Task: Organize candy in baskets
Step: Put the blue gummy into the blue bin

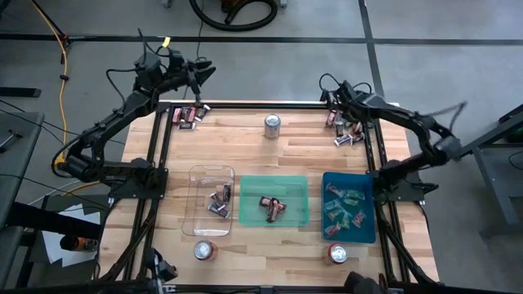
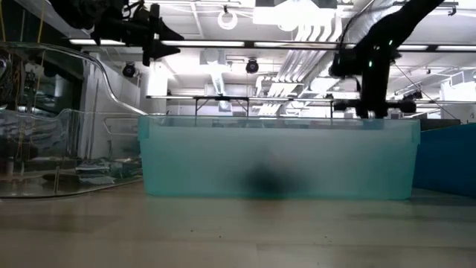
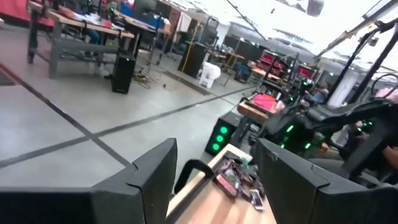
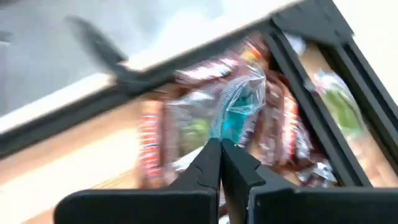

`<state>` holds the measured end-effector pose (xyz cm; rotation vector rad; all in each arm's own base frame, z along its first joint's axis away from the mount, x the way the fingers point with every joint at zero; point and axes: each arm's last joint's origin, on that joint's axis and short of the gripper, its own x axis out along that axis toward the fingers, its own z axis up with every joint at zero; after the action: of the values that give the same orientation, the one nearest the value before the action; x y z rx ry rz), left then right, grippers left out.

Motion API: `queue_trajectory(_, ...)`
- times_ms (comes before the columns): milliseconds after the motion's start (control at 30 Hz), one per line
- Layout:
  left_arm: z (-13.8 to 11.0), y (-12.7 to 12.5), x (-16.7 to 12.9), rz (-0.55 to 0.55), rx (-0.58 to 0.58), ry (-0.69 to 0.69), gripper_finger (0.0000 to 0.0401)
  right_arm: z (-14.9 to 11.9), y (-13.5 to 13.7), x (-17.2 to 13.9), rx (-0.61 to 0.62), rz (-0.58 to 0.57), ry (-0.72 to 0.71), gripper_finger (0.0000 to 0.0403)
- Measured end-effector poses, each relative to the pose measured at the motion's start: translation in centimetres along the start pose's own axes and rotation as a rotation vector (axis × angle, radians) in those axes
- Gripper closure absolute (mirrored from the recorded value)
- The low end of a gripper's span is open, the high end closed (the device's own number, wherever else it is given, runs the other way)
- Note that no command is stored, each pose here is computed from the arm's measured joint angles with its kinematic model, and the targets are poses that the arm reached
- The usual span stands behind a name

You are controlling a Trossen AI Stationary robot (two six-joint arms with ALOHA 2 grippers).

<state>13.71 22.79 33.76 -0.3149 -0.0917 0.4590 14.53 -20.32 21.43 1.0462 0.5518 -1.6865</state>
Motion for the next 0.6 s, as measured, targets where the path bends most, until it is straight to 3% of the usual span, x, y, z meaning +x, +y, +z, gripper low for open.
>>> queue_trajectory(133, -0.1, -0.4, 0.2, -0.048, 0.0, 0.016, 0.0197, 0.1, 0.8, -4.3, -0.145, 0.249, -0.121, 0.0402)
queue_trajectory(333, -0.9, -2.5, 1.3, -0.168, -0.001, 0.057, 0.0197, -0.9, 2.8, -10.6, -0.419, 0.831, -0.219, 0.0402)
queue_trajectory(467, -2.0, -5.9, 2.7, -0.332, -0.001, 0.107, 0.0197, -2.9, 3.8, -13.7, -0.577, 1.114, -0.248, 0.0402)
queue_trajectory(600, -3.6, -10.6, 3.9, -0.475, 0.049, 0.141, 0.0197, -5.5, 4.4, -16.1, -0.707, 1.313, -0.233, 0.0403)
